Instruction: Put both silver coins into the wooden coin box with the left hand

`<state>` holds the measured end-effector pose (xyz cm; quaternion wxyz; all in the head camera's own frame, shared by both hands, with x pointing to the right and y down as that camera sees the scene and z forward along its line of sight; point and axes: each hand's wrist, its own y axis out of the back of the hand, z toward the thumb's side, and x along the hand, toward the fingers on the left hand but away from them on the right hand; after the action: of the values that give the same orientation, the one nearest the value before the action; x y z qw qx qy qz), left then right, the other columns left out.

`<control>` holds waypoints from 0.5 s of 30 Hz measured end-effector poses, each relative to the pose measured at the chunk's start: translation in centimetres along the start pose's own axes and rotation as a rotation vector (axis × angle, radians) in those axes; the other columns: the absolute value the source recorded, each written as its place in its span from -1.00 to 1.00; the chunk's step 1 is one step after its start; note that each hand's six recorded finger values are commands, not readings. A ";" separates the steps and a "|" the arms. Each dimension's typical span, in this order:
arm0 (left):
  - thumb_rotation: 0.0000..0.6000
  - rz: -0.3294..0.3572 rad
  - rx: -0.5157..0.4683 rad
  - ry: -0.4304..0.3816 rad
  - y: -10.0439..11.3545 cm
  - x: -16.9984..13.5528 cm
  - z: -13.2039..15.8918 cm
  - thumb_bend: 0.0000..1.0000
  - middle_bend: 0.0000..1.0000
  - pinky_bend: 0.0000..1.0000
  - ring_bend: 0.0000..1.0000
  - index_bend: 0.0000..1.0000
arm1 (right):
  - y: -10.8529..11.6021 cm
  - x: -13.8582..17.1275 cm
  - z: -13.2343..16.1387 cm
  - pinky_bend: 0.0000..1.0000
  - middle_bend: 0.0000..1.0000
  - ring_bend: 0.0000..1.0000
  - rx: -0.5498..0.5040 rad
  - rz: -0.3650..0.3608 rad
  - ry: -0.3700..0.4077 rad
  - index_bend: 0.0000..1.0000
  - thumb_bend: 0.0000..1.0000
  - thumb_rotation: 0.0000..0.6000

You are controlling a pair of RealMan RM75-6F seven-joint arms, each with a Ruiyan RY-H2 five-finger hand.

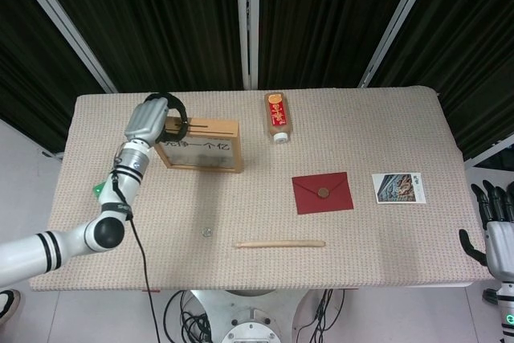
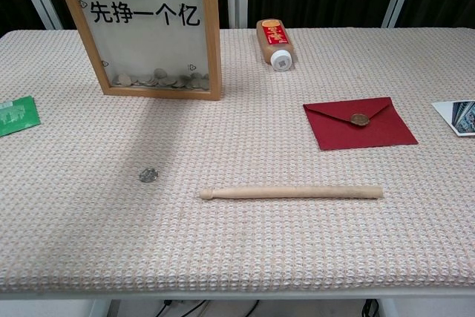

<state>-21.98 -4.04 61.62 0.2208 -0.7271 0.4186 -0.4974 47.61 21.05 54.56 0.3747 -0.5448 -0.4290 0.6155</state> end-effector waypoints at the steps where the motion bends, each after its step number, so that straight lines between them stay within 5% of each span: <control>1: 1.00 0.000 0.001 -0.001 0.0 0.0 0.0 -0.14 -0.40 -0.78 -0.74 0.23 | 0.0 0.0 0.0 -1.00 -1.00 -1.00 0.000 0.000 -0.002 -1.00 -0.37 1.00; 11: 1.00 0.004 -0.001 -0.030 -0.1 -0.3 0.6 -0.16 -0.44 -0.80 -0.74 -0.56 | 0.1 -0.1 -0.3 -1.00 -1.00 -1.00 -0.002 -0.002 -0.008 -1.00 -0.37 1.00; 15: 1.00 0.010 -0.005 -0.047 -0.1 -0.8 1.1 -0.17 -0.44 -0.80 -0.74 -0.62 | 0.1 -0.1 -0.2 -1.00 -1.00 -1.00 -0.003 -0.003 -0.005 -1.00 -0.37 1.00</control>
<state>-21.06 -3.45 60.75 0.2315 -0.7371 0.4181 -0.4779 47.85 20.95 54.50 0.3736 -0.5432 -0.4315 0.6157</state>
